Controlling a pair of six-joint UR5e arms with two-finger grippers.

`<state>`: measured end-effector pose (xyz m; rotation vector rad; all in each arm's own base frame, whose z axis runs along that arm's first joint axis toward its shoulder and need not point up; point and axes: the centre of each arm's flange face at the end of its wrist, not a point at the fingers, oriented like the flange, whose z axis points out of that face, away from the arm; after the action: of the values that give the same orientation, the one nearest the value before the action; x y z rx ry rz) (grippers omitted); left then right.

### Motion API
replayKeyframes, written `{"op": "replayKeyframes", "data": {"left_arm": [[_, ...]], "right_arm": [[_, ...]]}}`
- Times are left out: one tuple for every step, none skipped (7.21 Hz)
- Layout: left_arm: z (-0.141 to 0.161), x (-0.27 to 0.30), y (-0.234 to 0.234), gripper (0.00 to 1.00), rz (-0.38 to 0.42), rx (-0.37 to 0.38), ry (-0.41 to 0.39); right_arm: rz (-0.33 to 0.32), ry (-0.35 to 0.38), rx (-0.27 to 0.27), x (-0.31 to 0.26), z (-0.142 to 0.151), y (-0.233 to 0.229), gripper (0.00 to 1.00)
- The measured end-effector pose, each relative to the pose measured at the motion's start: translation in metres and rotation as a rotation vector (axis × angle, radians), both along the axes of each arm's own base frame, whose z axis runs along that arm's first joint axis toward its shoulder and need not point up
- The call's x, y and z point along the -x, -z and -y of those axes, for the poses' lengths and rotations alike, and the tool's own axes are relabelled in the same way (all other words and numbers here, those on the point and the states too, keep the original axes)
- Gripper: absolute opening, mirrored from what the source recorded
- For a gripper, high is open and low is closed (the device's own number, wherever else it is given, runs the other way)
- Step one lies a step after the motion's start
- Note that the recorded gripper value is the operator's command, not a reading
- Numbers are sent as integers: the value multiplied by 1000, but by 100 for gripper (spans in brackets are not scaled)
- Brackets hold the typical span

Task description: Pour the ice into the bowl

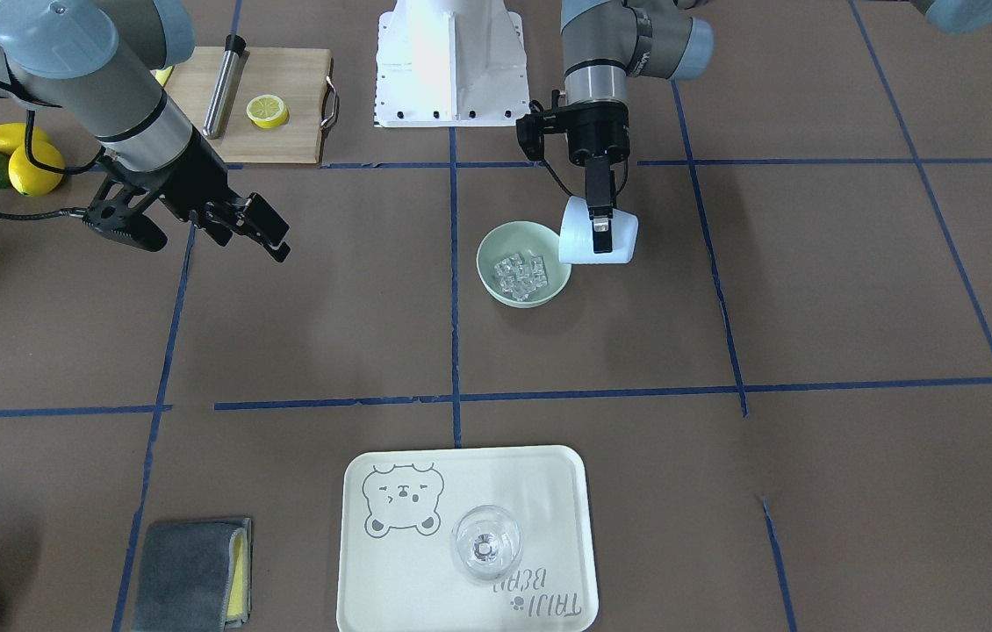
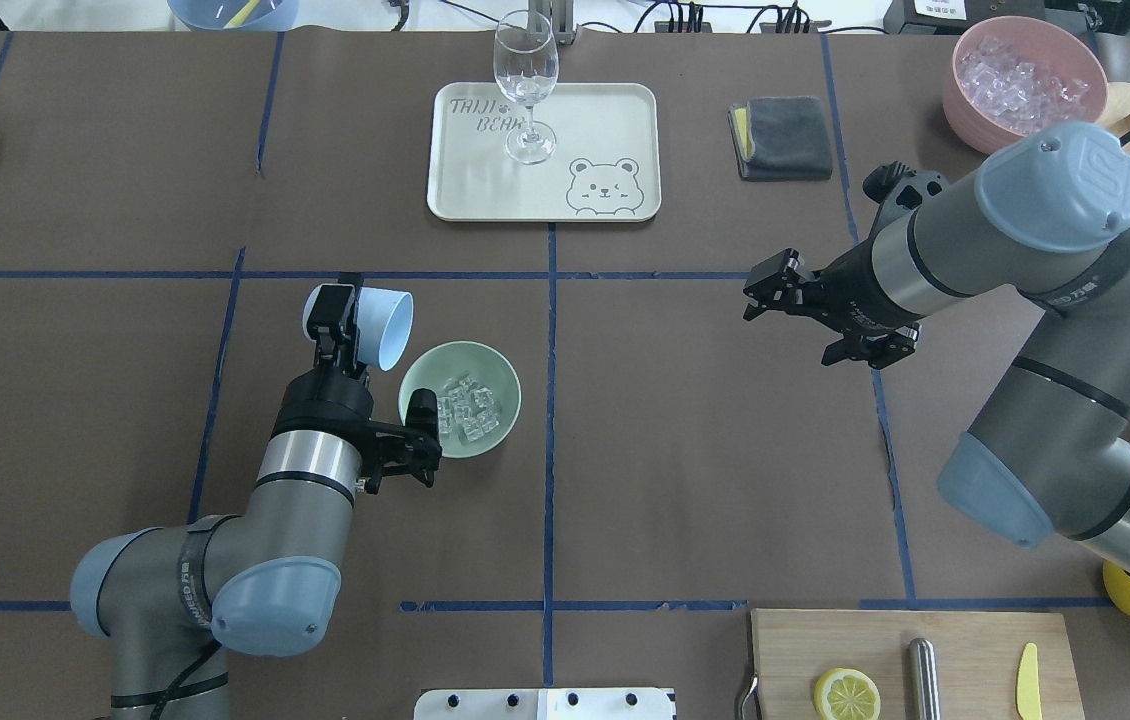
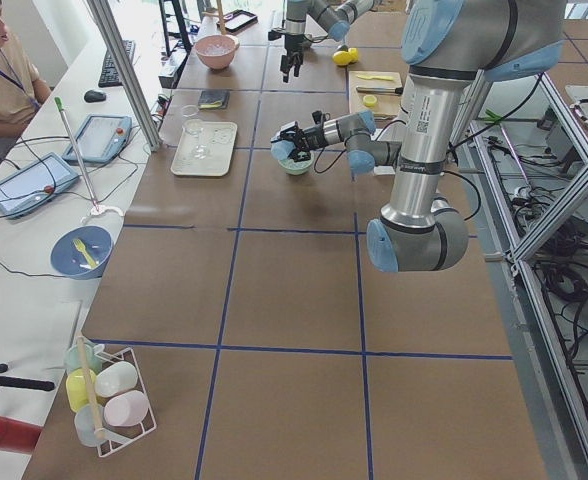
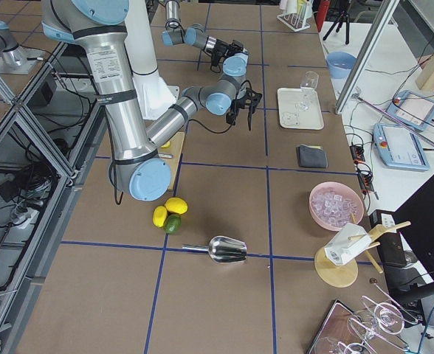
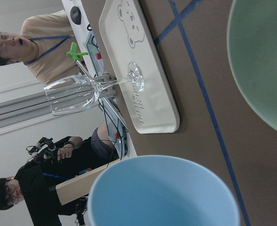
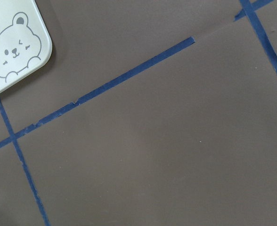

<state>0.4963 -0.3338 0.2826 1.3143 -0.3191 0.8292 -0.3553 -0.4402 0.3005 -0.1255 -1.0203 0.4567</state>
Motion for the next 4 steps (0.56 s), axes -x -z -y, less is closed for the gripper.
{"op": "replayKeyframes", "data": {"left_arm": [[3, 5, -7, 0, -175, 63, 40], [11, 14, -18, 0, -347, 148, 70], [17, 26, -33, 0, -481, 229, 103], [21, 40, -50, 0, -618, 320, 142]], "right_arm": [[1, 0, -1, 0, 0, 1, 100], [3, -1, -3, -1, -1, 2, 100], [7, -2, -7, -1, -1, 5, 100], [12, -2, -11, -1, -1, 8, 100]]}}
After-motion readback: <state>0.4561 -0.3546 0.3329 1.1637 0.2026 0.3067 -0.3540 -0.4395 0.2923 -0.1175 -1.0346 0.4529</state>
